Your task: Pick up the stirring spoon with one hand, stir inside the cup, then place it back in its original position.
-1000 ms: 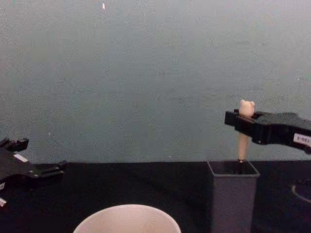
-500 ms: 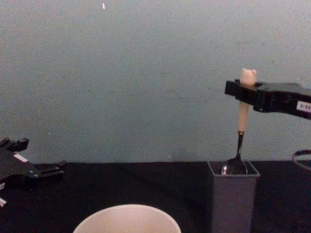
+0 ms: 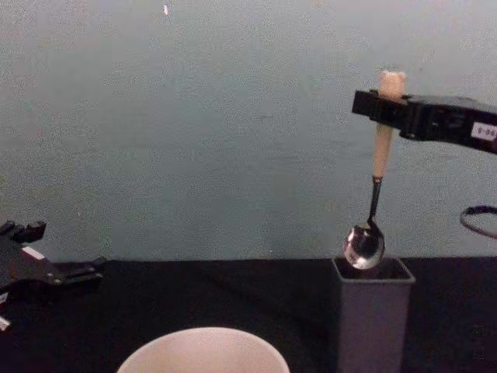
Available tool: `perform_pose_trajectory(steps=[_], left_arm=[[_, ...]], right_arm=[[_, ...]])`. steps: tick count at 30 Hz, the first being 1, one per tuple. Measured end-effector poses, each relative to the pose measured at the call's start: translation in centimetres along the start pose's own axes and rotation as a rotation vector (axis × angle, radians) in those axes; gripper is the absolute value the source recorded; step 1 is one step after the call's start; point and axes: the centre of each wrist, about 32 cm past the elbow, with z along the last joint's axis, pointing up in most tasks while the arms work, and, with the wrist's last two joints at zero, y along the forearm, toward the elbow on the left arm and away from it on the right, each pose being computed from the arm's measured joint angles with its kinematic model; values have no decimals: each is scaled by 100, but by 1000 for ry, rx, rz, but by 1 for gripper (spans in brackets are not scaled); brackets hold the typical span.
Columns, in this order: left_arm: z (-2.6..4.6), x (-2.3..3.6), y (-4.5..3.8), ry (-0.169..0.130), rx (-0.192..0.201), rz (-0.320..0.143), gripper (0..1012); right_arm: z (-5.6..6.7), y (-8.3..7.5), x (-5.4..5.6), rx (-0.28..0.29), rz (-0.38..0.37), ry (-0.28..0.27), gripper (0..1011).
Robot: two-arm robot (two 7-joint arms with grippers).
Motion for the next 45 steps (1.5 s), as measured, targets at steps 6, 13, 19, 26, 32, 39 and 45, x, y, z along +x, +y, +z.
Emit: perform_pose_trajectory(steps=[6, 13, 19, 26, 32, 39, 45], left_arm=[[0, 0, 0, 0, 0, 0, 1001], [0, 0, 0, 0, 0, 0, 1001], [0, 0, 0, 0, 0, 0, 1001], [0, 0, 0, 0, 0, 0, 1001], [0, 0, 0, 0, 0, 0, 1001], [0, 0, 0, 0, 0, 0, 1001], [0, 0, 0, 0, 0, 0, 1001]], right_arm=[[68, 3, -15, 19, 13, -1, 187], [122, 5, -32, 37, 38, 8, 187], [98, 60, -68, 36, 71, 26, 187], [17, 119, -172, 17, 105, 53, 187], [-43, 163, -255, 13, 138, 79, 187], [-135, 208, -337, 20, 171, 94, 187], [-251, 252, -404, 24, 203, 102, 187]])
